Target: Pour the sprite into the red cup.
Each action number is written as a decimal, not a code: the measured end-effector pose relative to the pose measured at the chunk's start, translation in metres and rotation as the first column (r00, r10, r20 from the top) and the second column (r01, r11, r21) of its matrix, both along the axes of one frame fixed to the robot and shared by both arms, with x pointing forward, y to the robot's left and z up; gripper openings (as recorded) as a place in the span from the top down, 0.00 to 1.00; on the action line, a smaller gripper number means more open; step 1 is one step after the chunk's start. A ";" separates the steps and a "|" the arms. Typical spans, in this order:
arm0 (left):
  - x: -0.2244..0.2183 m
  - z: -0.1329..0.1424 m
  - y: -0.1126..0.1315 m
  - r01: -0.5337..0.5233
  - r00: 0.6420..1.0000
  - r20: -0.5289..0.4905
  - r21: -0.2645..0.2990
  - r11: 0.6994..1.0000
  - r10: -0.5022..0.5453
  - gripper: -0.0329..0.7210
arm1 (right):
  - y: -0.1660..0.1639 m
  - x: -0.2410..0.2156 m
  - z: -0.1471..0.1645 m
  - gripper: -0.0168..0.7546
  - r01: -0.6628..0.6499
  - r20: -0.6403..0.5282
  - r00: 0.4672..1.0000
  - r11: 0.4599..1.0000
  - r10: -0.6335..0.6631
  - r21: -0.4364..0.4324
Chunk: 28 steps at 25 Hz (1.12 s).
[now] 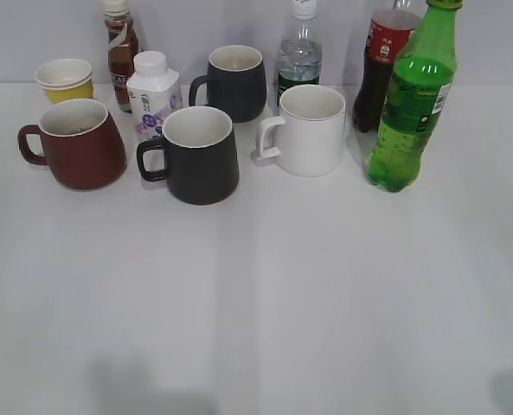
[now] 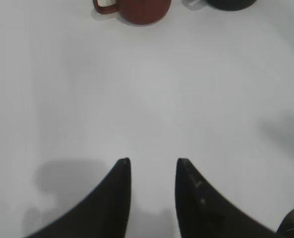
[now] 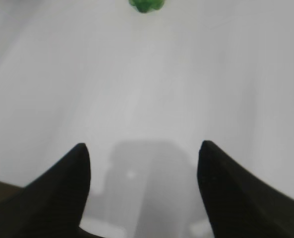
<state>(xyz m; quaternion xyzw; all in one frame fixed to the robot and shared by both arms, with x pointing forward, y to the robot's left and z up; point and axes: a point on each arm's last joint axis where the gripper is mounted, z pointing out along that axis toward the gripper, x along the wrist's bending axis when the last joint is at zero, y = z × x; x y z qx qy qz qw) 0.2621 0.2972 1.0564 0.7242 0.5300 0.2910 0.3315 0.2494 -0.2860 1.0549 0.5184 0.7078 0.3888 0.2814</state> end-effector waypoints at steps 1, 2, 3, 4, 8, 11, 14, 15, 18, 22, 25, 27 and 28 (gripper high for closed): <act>0.000 0.000 0.000 0.000 1.000 0.000 0.000 1.000 0.000 0.64 | 0.000 0.000 0.000 0.33 0.000 0.000 1.000 1.000 0.000 0.000; 0.000 0.000 0.000 0.000 1.000 0.000 0.000 1.000 0.000 0.64 | 0.000 0.000 0.000 0.33 0.000 0.000 1.000 1.000 0.000 0.000; 0.000 0.000 0.000 0.000 1.000 0.000 0.000 1.000 0.000 0.64 | 0.000 0.000 0.000 0.33 0.000 0.001 1.000 1.000 0.000 0.000; 0.000 0.000 0.000 0.000 1.000 0.000 0.000 1.000 0.000 0.64 | 0.000 0.000 0.000 0.33 0.000 0.001 1.000 1.000 0.000 0.000; 0.000 0.000 0.000 0.000 1.000 0.003 0.000 1.000 0.000 0.64 | 0.000 0.000 0.000 0.33 0.012 0.002 1.000 1.000 -0.012 0.002; -0.006 0.001 0.002 -0.010 0.999 0.045 -0.010 1.000 0.011 0.64 | 0.000 0.000 0.001 0.33 0.061 0.014 0.998 0.998 -0.061 0.008; -0.020 0.002 0.005 -0.070 0.989 0.129 -0.028 0.997 0.073 0.64 | -0.001 -0.008 0.001 0.33 0.106 0.064 0.992 0.994 -0.107 0.018; -0.024 0.002 0.006 -0.098 0.982 0.156 -0.035 0.995 0.103 0.64 | -0.001 -0.011 0.001 0.33 0.112 0.085 0.990 0.993 -0.114 0.022; -0.032 0.002 0.006 -0.174 0.963 0.199 -0.045 0.984 0.179 0.64 | -0.002 -0.018 0.001 0.33 0.114 0.128 0.985 0.993 -0.117 0.032; -0.032 0.001 0.006 -0.203 0.958 0.198 -0.045 0.978 0.208 0.64 | -0.001 -0.017 0.000 0.33 0.110 0.123 0.986 0.993 -0.114 0.038; -0.032 0.001 0.006 -0.203 0.958 0.198 -0.045 0.978 0.208 0.64 | -0.001 -0.017 0.000 0.33 0.109 0.123 0.986 0.993 -0.113 0.040; -0.032 0.001 0.006 -0.203 0.958 0.198 -0.045 0.978 0.208 0.64 | -0.001 -0.017 -0.001 0.33 0.106 0.122 0.986 0.993 -0.110 0.043; -0.032 0.001 0.006 -0.203 0.958 0.198 -0.045 0.978 0.208 0.64 | 0.000 -0.017 -0.001 0.33 0.105 0.122 0.986 0.993 -0.110 0.044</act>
